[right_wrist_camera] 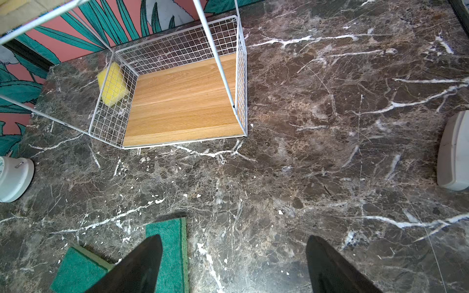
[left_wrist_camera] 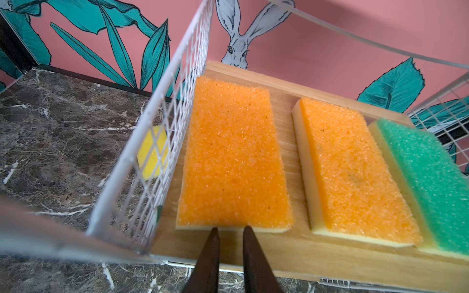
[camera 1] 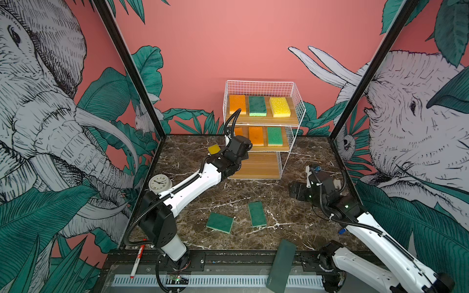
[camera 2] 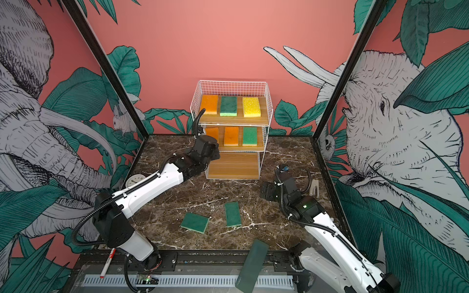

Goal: Arrange cleaning sponges on a shelf
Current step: Move the cleaning sponge to the shelf.

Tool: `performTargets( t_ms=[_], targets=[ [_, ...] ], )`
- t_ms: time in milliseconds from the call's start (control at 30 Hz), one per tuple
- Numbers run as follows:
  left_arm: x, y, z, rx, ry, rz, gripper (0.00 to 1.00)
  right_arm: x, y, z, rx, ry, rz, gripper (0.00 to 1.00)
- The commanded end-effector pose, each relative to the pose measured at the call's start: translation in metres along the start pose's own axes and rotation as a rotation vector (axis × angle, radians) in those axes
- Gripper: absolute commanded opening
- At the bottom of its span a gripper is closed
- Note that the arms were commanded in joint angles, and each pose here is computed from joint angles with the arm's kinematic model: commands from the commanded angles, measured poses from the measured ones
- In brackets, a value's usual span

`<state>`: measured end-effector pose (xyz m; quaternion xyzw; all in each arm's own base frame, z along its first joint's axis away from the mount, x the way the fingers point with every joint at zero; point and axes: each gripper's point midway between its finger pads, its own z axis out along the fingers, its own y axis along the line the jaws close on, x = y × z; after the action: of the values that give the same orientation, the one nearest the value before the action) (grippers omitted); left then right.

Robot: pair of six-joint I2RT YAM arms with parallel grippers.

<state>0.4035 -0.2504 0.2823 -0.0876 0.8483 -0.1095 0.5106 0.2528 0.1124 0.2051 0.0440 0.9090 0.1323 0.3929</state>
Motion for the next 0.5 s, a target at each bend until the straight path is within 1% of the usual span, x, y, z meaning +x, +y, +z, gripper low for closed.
performTargets(
  t_ms=[0, 467],
  targets=[
    [-0.0210, 0.0045, -0.0035, -0.024, -0.058, -0.039, 0.20, -0.0022, -0.0003, -0.0007, -0.005, -0.015, 0.015, 0.91],
    [-0.0209, 0.0068, 0.0025, -0.045, -0.066, -0.029, 0.21, -0.0045, 0.0002, -0.0022, -0.004, -0.017, 0.012, 0.91]
  ],
)
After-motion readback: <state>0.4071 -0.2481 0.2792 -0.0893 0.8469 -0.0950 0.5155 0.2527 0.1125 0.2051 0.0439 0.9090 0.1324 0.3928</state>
